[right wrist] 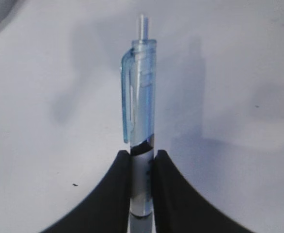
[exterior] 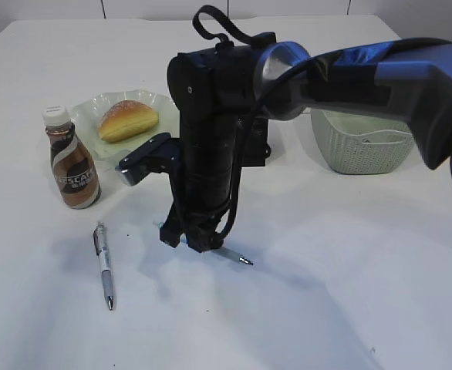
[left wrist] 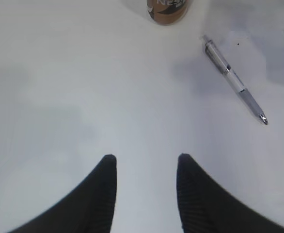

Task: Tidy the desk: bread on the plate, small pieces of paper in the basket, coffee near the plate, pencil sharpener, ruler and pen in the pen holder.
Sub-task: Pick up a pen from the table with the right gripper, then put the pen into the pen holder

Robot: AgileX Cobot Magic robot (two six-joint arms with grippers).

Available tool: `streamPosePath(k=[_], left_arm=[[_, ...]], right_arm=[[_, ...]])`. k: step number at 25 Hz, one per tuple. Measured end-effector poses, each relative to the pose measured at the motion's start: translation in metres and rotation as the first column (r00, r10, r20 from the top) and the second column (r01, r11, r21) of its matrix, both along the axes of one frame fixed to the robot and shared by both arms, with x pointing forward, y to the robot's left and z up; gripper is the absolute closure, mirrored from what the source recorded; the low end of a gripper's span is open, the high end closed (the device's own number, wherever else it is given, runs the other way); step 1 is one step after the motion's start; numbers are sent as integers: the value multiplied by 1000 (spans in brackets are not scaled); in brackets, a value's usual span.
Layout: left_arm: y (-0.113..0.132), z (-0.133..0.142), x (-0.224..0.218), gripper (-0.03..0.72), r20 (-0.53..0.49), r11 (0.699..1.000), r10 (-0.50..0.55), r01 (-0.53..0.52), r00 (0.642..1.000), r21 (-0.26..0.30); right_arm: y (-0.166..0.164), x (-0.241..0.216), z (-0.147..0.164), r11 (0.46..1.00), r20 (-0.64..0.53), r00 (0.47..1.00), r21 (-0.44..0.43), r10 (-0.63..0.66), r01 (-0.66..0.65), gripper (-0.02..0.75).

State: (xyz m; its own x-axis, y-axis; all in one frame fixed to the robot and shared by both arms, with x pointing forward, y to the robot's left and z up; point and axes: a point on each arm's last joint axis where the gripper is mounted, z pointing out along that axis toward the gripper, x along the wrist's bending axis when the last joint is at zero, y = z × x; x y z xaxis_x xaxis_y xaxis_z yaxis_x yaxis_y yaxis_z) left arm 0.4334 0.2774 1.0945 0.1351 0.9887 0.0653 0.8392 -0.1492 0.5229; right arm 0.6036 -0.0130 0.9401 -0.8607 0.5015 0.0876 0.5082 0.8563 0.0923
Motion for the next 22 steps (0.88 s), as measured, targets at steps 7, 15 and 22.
streamPosePath(k=[7, 15, 22], left_arm=[[0, 0, 0, 405, 0, 1000, 0, 0, 1000, 0], [0, 0, 1, 407, 7, 1000, -1, 1, 1000, -1], [-1, 2, 3, 407, 45, 1000, -3, 4, 999, -7]], right_arm=[[-8, 19, 21, 955, 148, 949, -56, -279, 290, 628], [-21, 41, 47, 875, 188, 857, 39, -481, 482, 627], [-45, 70, 76, 828, 262, 785, 162, -561, 537, 628]])
